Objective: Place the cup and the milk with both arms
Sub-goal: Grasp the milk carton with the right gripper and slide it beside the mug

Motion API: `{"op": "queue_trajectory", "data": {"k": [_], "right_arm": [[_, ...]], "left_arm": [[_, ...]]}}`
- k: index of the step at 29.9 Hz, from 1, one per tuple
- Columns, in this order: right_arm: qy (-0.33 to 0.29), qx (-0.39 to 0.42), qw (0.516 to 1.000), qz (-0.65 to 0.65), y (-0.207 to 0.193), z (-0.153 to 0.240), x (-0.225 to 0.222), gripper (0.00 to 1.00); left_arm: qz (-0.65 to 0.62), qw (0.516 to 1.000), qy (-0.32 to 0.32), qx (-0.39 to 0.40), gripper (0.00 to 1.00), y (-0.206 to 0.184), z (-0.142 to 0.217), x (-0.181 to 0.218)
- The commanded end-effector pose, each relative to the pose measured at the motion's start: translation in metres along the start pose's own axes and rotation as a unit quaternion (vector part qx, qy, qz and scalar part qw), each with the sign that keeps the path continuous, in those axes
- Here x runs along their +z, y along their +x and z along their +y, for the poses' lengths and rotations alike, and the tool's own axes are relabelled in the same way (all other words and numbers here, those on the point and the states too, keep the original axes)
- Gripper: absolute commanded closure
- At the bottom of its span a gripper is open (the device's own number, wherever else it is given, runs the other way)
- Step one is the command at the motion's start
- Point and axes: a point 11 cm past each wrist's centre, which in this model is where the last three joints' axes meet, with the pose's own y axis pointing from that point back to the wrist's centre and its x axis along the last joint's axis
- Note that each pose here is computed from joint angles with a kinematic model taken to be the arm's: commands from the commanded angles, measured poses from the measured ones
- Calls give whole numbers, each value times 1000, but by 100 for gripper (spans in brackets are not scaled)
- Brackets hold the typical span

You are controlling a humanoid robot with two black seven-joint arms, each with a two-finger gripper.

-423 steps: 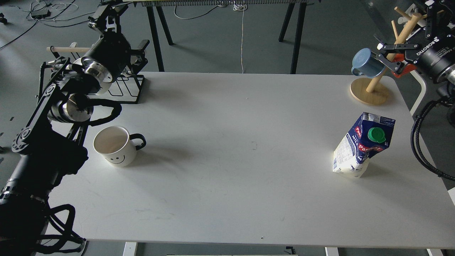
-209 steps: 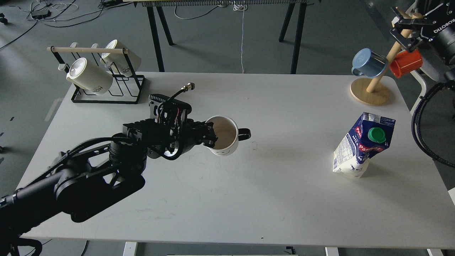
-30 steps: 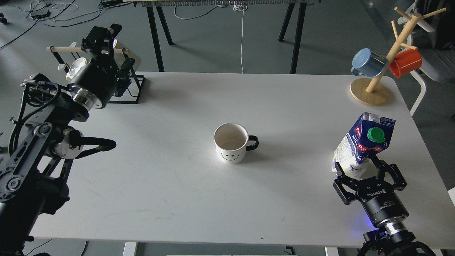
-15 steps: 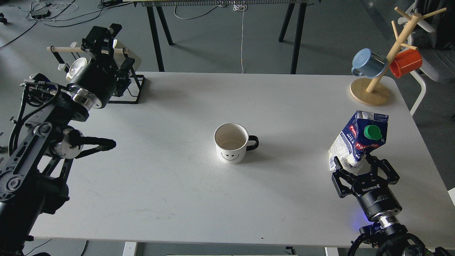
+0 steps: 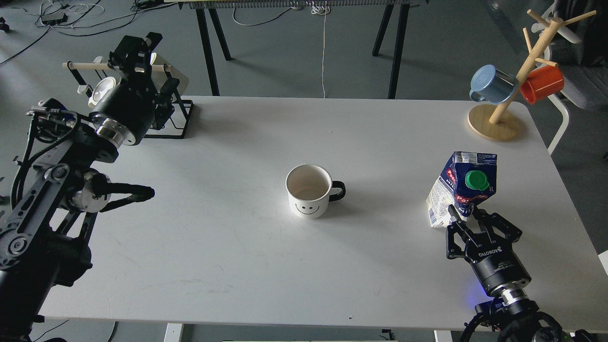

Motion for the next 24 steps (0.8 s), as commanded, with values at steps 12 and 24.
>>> {"op": "queue_trajectory", "data": {"k": [12, 24], "right_arm": [[-59, -82, 994, -39, -49, -17, 68, 62], [-91, -84, 991, -47, -45, -21, 123, 61]], "left_arm": [[1, 1000, 1, 1, 1, 0, 0, -1], [2, 1000, 0, 1, 1, -1, 0, -1]]}}
